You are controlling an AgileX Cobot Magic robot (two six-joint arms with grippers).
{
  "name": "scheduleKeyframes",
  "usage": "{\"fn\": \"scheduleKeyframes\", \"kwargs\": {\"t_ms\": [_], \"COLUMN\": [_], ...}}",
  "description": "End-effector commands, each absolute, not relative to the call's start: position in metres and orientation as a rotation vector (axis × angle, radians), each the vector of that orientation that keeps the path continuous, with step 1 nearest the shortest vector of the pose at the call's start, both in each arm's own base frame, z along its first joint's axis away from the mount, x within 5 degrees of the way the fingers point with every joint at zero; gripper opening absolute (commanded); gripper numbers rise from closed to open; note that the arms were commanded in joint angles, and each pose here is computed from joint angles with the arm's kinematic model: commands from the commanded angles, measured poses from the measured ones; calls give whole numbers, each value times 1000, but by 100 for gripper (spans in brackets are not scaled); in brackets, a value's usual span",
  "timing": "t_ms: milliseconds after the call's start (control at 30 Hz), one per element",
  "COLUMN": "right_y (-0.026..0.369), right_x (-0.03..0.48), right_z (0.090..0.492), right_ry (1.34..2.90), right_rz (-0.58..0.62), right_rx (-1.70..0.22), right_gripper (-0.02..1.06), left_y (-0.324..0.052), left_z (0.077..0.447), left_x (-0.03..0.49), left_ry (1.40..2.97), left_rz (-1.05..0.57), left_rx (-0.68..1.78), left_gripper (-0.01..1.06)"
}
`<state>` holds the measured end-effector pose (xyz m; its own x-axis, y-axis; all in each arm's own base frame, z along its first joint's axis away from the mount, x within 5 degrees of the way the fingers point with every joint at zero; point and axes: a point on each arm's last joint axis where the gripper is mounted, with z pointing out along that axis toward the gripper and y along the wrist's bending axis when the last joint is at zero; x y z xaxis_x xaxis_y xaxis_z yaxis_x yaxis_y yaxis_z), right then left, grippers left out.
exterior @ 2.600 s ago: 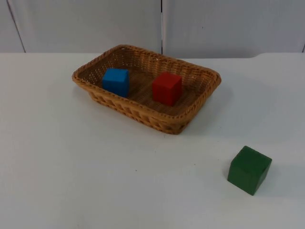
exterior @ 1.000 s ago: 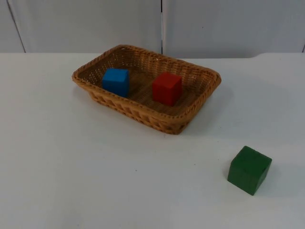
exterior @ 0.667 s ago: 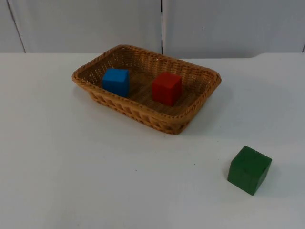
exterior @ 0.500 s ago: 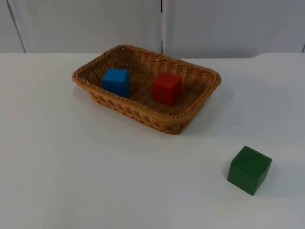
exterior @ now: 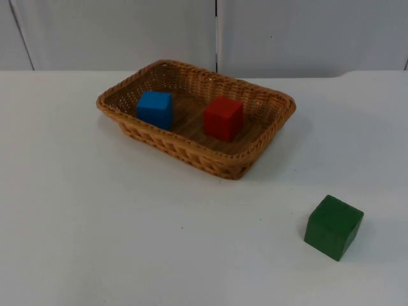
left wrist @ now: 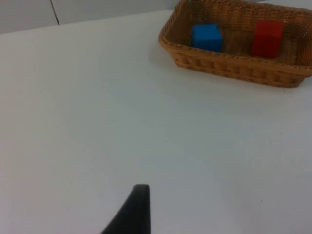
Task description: Pick up one cube with each hand and place exactly two cubes into the same basket, leaving the remaining cube outside.
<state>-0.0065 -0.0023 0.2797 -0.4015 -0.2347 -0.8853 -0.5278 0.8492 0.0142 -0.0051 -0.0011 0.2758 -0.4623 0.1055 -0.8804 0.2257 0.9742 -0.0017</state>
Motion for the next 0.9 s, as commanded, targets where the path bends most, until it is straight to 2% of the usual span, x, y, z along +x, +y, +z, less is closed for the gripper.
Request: {"fn": "scheduleKeyframes", "kwargs": {"t_ms": [0, 367, 867], "right_y": [-2, -2, 0], "right_x": [-7, -7, -8], "right_z": [280, 280, 280], "right_ry": [1994, 1998, 2033], "right_rz": [374, 364, 218], "right_rx": [-549, -529, -290], "right_gripper": [105, 105, 105], "left_y": [-1, 0, 0], "left_z": [275, 275, 275], "left_x": [-5, -5, -5], "left_ry": [2054, 2054, 2054], "left_rz": [-144, -142, -142], "left_rx": [229, 229, 229], "left_gripper": [105, 105, 105]}}
